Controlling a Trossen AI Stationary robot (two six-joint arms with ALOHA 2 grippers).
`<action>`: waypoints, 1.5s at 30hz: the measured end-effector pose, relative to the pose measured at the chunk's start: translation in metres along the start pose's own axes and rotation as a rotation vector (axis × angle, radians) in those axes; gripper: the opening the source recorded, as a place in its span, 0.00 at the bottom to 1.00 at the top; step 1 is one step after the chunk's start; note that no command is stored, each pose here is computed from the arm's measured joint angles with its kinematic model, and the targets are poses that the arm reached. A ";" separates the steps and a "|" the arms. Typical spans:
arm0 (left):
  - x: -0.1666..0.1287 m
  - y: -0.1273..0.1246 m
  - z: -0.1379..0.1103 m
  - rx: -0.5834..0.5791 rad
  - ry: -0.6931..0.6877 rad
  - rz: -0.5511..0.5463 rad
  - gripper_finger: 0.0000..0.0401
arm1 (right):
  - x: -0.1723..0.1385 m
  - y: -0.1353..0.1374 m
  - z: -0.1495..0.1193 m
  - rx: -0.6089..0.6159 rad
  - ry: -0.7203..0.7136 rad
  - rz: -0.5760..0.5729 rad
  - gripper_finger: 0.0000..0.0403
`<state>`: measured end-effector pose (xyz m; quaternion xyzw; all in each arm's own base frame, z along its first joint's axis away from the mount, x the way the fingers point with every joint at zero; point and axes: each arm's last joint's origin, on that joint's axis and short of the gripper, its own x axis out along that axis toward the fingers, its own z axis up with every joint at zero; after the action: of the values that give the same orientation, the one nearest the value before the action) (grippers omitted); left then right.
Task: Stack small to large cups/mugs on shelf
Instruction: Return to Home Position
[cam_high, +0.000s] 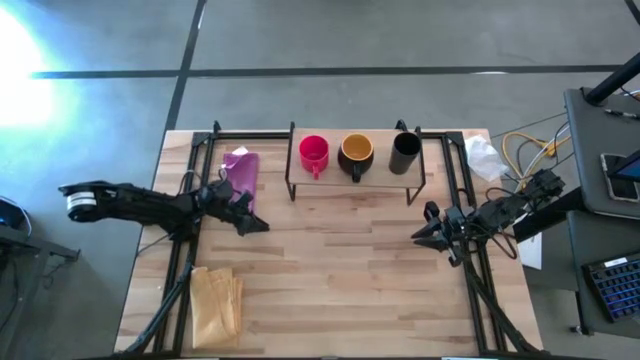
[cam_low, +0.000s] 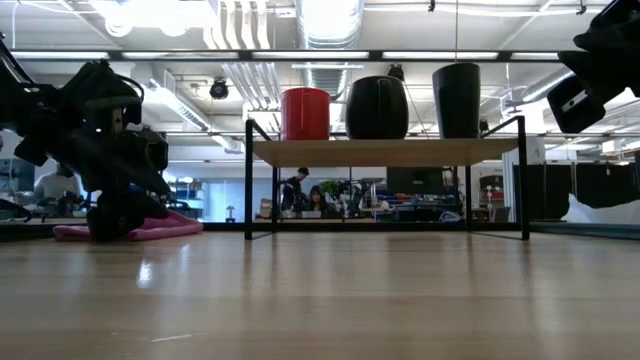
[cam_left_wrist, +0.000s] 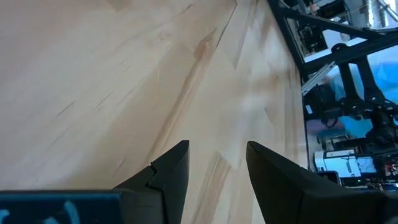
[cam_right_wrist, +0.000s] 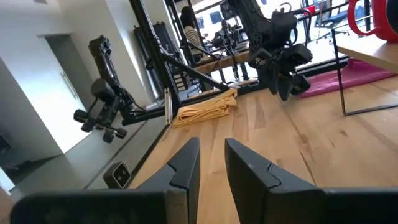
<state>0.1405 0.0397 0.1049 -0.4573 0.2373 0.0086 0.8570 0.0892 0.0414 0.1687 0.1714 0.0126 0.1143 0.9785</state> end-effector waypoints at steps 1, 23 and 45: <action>0.000 0.001 0.000 -0.002 0.003 0.003 0.36 | 0.000 0.000 0.000 0.000 0.000 0.000 0.17; 0.007 -0.001 0.008 0.014 -0.019 -0.018 0.36 | 0.000 0.000 0.000 0.000 0.000 0.000 0.17; 0.011 0.001 0.008 0.004 -0.003 -0.002 0.36 | 0.000 0.000 0.000 0.000 0.000 0.000 0.17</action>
<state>0.1530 0.0447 0.1035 -0.4559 0.2357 0.0076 0.8582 0.0892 0.0414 0.1687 0.1711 0.0128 0.1142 0.9785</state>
